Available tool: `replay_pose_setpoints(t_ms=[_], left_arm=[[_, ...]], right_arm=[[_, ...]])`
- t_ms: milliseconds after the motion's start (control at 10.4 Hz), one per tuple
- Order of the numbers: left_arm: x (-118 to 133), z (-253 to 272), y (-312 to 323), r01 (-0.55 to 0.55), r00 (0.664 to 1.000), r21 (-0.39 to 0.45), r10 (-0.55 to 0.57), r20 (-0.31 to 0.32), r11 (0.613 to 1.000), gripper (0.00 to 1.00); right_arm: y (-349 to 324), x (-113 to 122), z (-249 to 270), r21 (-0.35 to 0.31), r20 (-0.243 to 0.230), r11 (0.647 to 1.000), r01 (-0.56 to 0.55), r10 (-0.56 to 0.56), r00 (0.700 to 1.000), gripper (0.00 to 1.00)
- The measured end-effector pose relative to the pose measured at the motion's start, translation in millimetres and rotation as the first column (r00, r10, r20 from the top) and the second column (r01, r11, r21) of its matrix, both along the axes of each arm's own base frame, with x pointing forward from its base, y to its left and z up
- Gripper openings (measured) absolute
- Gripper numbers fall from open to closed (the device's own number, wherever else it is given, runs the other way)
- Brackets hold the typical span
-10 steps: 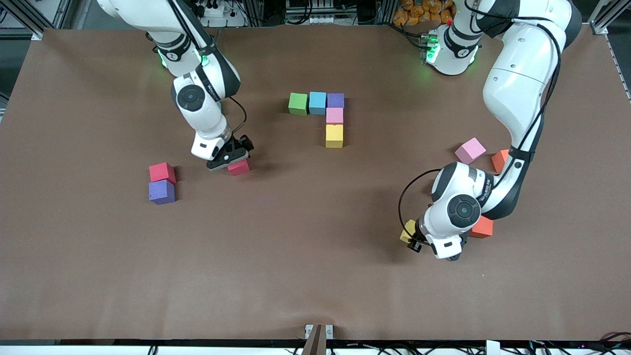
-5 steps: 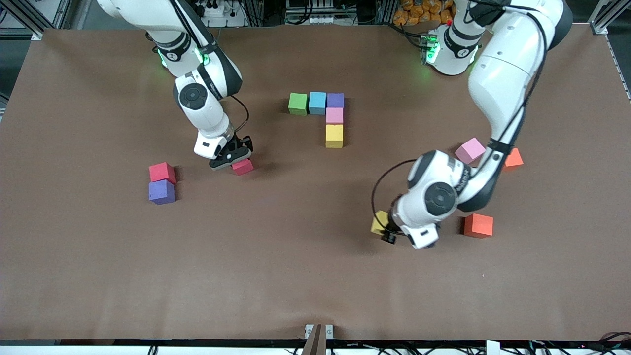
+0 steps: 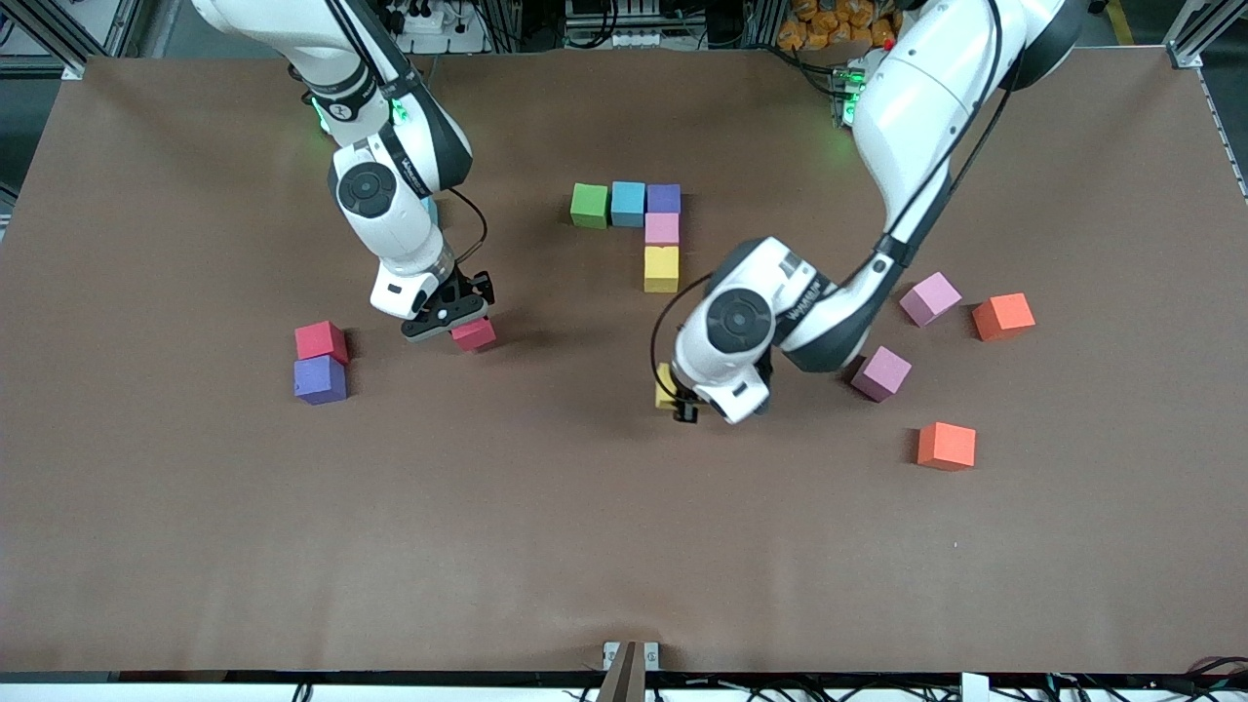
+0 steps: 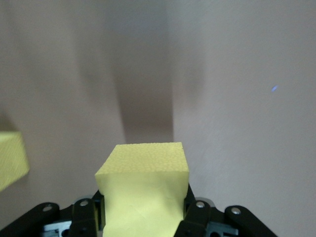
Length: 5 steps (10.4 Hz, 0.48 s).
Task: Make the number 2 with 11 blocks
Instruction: 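Carry the yellow cube with the left gripper while the right gripper lifts pink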
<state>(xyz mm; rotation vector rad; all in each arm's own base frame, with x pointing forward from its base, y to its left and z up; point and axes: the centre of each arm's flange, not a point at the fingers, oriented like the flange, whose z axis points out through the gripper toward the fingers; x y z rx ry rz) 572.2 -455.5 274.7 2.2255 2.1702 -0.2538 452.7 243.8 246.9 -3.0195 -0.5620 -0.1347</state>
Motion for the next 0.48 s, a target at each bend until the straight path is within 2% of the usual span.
replay_pose_setpoints(t_ms=[192, 479], left_arm=[[-27.4, 9.1, -25.8, -0.093, 0.995, 0.004, 0.093, -0.046, 0.996, 0.56], [-69.9, 17.9, -56.5, -0.184, 0.98, 0.037, 0.186, -0.067, 0.982, 0.56]], right_arm=[[17.6, -10.8, -0.9, 0.02, -0.017, 1.0, 0.009, -0.009, 1.0, 0.59], [35.0, -21.2, -0.1, 0.038, -0.038, 0.994, 0.106, -0.105, 0.994, 0.59]])
